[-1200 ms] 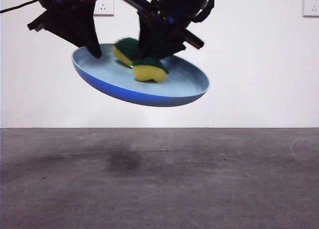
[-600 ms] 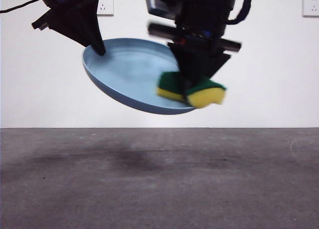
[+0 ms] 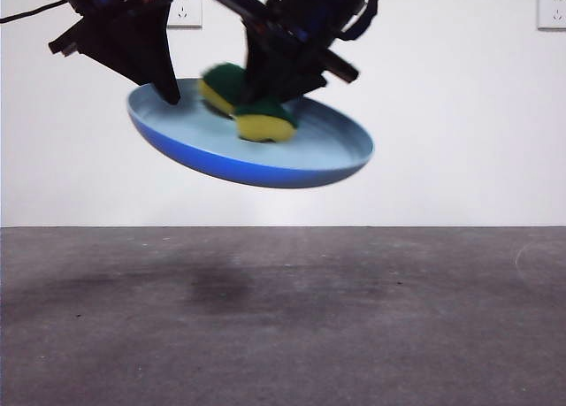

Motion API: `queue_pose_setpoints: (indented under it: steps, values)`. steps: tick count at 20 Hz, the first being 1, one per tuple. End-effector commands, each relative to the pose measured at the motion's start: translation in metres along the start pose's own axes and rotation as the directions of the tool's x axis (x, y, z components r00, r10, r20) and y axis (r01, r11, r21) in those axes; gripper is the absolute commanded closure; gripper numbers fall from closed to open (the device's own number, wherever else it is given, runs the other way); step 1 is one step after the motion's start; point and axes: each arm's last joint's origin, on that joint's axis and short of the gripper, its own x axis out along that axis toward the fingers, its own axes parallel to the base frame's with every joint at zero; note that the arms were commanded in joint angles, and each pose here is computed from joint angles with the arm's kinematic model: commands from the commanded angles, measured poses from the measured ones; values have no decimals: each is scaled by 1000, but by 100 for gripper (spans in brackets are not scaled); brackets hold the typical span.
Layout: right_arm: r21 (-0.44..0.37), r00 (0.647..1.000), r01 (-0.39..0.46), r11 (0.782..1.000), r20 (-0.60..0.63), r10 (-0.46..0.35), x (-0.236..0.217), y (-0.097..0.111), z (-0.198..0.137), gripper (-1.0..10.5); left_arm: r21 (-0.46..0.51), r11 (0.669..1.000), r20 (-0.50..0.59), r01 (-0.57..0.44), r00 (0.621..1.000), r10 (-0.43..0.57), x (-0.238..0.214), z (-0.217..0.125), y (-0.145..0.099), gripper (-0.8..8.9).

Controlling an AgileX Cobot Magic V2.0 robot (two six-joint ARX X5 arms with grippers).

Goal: Pick up the plate,pick up the cloth,clean the plate with the cloth

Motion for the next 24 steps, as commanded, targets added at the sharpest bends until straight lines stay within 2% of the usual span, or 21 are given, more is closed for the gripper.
queue_pose_setpoints:
  steps: [1,6,10,14,15,17,18,21,24]
  values:
    - [50,998,-8,999,-63,11,-5,2,-8,963,39,991,-6,-130,991,130,8,2,5,822]
    - [41,1000,-6,999,-25,7,-62,14,-5,963,-28,979,-158,-200,968,193,68,-4,51,822]
    - [30,990,134,991,28,-135,-100,18,-6,963,-61,973,-206,-224,956,207,105,-10,75,822]
    - [33,976,214,976,38,-215,-118,19,-9,963,-57,949,-230,-310,929,289,122,-15,89,792]
    - [33,972,232,972,32,-233,-119,18,-10,963,-58,949,-243,-309,927,287,125,-16,91,664]
    - [41,966,256,966,16,-257,-120,14,-12,963,-66,948,-255,-311,924,285,126,-18,90,275]
    - [49,964,265,963,5,-265,-119,11,-12,963,-78,947,-262,-311,923,281,126,-18,90,226]
    - [99,954,299,949,-51,-295,-106,-6,-14,963,-133,965,-293,-228,939,182,123,-21,81,226]
    - [148,937,335,931,-153,-313,-77,-32,-19,963,-136,970,-225,-201,960,167,101,-11,64,226]
